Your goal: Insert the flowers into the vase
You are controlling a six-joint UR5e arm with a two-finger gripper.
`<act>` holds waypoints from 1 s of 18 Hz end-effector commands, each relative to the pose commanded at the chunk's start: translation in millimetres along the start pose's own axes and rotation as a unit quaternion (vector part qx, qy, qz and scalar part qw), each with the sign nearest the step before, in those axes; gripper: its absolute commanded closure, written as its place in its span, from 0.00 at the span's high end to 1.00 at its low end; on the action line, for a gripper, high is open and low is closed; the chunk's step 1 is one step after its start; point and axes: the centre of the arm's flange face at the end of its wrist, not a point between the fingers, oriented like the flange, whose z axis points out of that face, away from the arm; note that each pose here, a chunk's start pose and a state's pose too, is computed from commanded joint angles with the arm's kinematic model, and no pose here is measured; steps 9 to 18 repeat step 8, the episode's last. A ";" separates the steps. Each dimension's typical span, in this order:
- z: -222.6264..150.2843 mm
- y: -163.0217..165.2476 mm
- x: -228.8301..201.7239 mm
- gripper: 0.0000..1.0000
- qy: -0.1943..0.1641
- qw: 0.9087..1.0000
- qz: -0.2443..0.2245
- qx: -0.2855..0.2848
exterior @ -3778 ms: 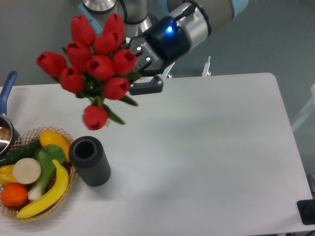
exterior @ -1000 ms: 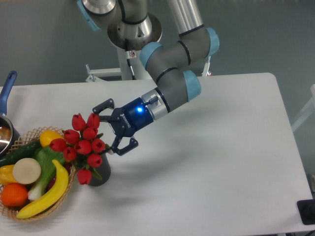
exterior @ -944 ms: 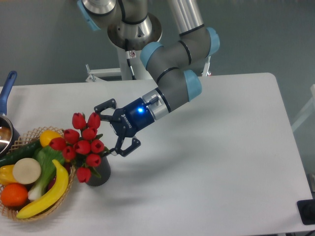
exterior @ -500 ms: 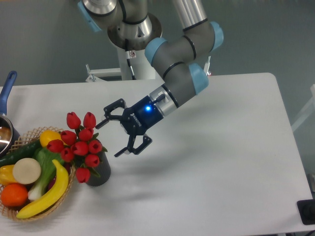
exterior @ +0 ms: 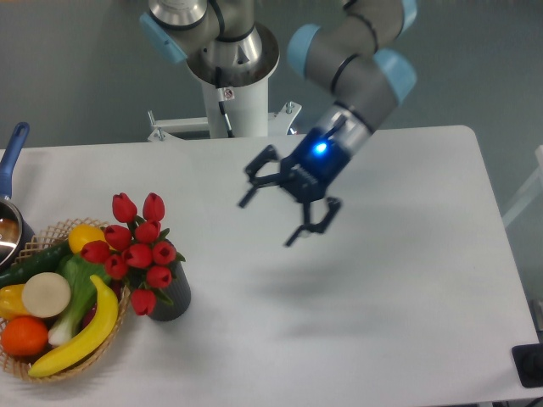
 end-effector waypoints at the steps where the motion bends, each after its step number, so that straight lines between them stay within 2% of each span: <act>1: -5.5 1.5 -8.5 1.00 -0.016 0.999 0.006 -0.041; 4: -22.7 10.5 -30.7 1.00 -0.060 0.986 0.010 -0.158; 5: -22.6 17.7 -35.5 1.00 -0.064 0.979 0.008 -0.191; 8: -23.7 29.7 -36.9 1.00 -0.066 0.968 -0.001 -0.244; 18: -23.7 29.7 -36.9 1.00 -0.066 0.968 -0.001 -0.244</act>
